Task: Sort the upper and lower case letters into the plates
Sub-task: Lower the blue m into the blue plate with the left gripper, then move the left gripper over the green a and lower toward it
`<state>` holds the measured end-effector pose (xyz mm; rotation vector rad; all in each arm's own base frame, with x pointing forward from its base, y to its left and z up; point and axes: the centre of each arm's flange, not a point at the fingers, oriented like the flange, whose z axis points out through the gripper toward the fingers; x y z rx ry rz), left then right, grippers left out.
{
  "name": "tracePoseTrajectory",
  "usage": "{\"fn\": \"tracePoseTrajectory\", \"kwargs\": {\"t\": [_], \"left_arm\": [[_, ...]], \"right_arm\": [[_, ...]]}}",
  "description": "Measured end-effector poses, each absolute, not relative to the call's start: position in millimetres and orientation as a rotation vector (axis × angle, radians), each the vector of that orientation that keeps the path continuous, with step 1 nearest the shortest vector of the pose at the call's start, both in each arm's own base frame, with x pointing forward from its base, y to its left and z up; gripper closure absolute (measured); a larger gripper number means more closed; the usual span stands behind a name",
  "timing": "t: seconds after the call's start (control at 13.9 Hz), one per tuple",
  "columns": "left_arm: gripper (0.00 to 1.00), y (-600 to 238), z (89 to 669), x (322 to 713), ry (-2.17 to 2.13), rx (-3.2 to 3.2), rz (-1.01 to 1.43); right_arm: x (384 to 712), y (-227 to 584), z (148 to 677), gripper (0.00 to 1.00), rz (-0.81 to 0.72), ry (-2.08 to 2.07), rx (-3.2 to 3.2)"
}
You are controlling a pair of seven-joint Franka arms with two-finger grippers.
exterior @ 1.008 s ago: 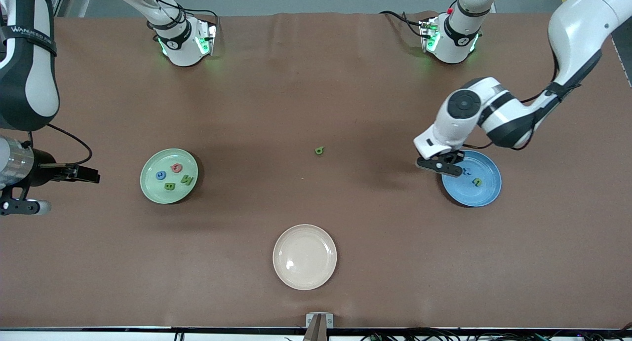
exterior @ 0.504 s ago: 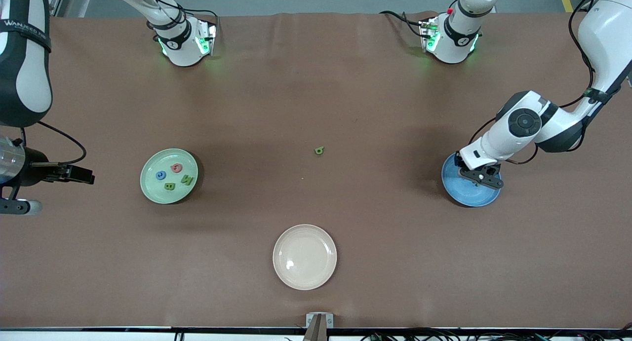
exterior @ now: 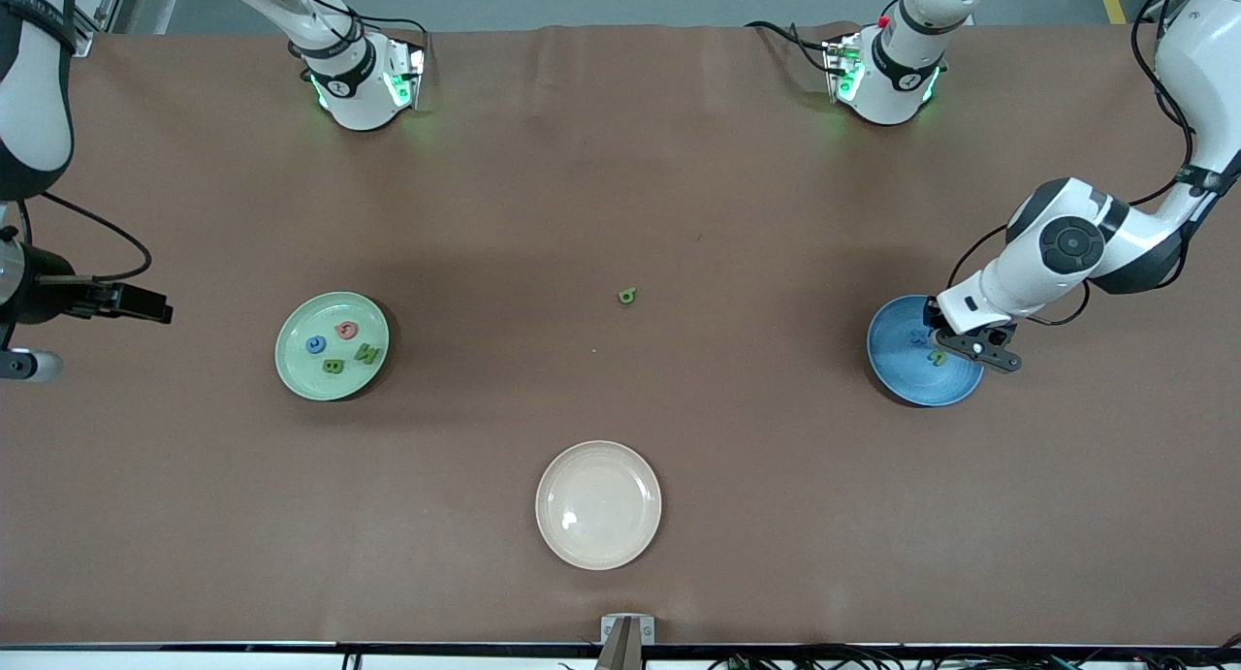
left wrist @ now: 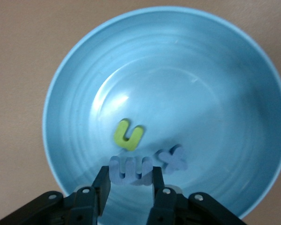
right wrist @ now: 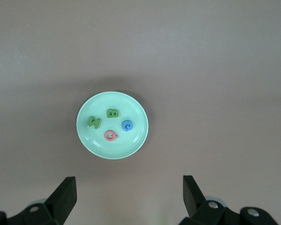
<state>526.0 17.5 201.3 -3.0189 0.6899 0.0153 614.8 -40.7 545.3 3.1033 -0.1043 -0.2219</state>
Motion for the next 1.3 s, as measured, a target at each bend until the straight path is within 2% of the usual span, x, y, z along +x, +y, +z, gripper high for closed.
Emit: {"fn": "tracePoseTrajectory", "kwargs": {"t": [0.22,0.36,0.65,0.72,1.08,1.3], "left_arm": [[0.59,20.6,201.4,526.0,0.697,-3.018,0.014],[0.44,19.6,202.0,526.4,0.700,-3.018,0.010],[0.04,7.1,212.1,529.5,0.724,-3.019,-0.024],[0.00,-1.3,218.3,530.4,0.725,-3.029,-0.031],[0.00,-73.1,273.0,532.4,0.606,-3.113,0.047],[0.00,-161.0,303.3,531.9,0.465,-3.123,0.124]], "right_arm": [[591.4,-33.4,559.7,0.00,-0.204,-0.087,3.109],[578.9,-29.7,572.1,0.00,-0.177,-0.078,3.112],[564.4,-29.2,587.9,0.00,-0.139,-0.078,3.114],[560.4,-29.1,590.1,0.00,-0.135,-0.078,3.115],[537.1,-29.0,611.9,0.00,-0.084,-0.080,3.118],[529.4,-28.7,622.6,0.00,-0.055,-0.080,3.118]]}}
